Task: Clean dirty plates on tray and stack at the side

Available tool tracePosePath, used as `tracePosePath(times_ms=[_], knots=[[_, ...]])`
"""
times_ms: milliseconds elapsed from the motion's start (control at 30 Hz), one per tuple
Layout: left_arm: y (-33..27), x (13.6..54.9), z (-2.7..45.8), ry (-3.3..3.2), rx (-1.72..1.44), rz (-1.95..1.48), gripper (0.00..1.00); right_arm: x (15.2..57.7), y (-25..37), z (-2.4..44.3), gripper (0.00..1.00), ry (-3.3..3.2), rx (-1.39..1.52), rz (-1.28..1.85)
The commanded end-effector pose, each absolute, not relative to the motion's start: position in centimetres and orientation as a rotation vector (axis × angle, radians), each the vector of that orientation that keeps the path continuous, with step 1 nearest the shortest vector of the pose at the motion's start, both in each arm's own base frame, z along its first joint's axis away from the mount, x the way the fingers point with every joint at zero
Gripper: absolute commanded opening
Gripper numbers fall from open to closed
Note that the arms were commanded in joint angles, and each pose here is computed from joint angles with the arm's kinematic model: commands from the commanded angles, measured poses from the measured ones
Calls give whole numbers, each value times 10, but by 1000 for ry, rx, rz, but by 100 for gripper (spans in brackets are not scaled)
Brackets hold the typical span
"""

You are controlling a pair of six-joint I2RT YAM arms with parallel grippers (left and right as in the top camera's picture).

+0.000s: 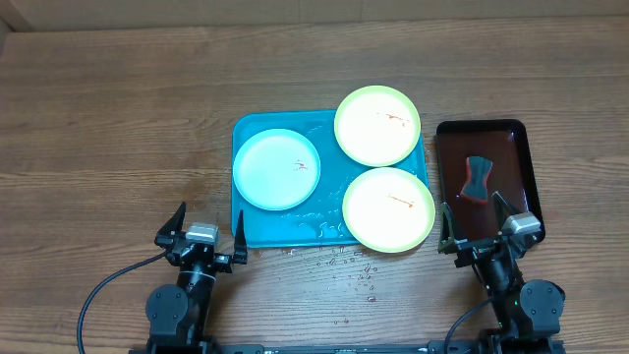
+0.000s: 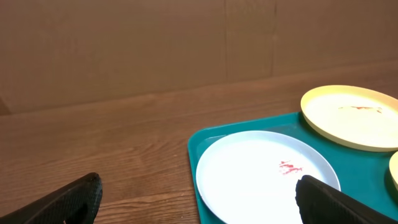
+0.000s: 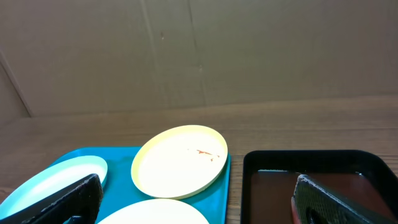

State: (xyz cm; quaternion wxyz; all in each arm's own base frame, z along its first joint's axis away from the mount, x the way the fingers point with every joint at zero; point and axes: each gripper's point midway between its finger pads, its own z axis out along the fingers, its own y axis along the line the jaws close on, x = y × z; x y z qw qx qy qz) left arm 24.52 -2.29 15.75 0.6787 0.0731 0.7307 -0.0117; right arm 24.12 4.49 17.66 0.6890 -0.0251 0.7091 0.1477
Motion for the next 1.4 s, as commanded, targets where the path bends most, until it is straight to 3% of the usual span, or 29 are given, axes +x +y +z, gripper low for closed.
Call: tracePosePath(times_ms=[0,900,1133,1367], knots=[[-22,245,157,1633,169,-15,100,241,47,175,100,1584,-63,342],[-22,245,159,1625,180,-7,100,241,48,176,100,1579,-69,342],[-40,241,183,1556,261,-87,100,237,57,183,100,1567,-115,385],[-48,239,224,1633,350,-90,100,233,64,229,100,1564,-150,417]])
